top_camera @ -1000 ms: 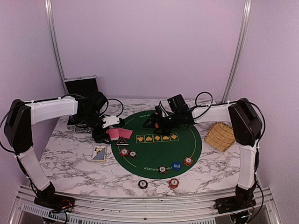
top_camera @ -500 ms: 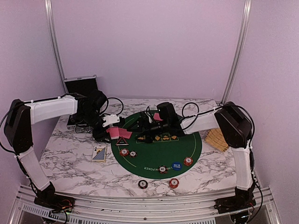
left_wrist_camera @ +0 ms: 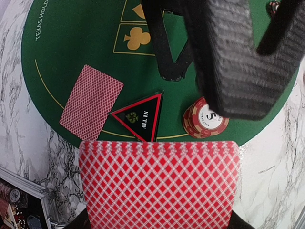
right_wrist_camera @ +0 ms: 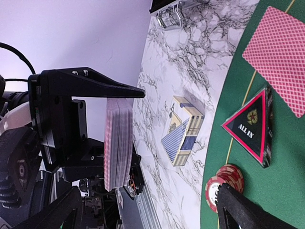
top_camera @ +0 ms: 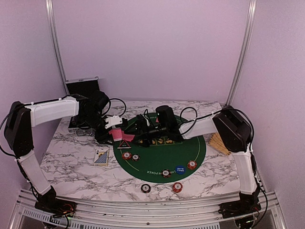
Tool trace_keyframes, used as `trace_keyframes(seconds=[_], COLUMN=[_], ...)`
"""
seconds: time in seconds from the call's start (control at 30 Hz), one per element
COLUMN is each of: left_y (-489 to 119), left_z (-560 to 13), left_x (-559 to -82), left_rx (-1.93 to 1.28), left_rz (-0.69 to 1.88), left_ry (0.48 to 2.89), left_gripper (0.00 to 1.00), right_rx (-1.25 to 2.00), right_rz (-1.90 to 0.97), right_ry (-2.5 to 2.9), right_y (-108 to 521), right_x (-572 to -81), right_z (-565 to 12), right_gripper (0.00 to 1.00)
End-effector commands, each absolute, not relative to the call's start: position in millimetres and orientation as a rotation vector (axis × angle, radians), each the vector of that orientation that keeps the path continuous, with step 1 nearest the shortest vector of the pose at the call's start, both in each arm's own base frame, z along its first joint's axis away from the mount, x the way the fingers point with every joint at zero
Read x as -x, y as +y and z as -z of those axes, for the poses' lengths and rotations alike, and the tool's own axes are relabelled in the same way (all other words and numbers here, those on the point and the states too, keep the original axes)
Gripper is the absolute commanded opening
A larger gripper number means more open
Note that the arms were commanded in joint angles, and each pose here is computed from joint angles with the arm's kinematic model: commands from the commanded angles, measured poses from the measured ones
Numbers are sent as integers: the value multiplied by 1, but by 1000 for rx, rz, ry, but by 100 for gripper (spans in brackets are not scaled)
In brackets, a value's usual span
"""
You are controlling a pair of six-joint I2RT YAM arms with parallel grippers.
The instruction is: Distribute texas hold em gaming equipment
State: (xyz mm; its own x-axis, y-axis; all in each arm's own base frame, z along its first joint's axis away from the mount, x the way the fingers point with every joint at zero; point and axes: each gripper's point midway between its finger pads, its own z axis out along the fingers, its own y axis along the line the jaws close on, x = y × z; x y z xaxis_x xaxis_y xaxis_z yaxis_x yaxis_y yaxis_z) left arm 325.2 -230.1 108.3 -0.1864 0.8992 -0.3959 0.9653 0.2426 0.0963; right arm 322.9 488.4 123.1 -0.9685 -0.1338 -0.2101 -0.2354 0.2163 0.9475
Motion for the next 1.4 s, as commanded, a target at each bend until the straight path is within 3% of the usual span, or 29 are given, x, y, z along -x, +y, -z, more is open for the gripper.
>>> trace_keyframes(seconds=[0.0,1.37], left_y=[-237,-259], left_z=[-118,-116], left_x=[-326,-317], left_rx=[-1694,-1711], left_rz=[291,357], left_ry=[2142,2136], left_gripper=[0,0], right_rx=[408,411], right_rz=[-1935,-2051], right_ry=[2331,2321], right_y=[505,553], right_x=[-322,-326], right_z=[-134,-127], right_gripper=[95,91])
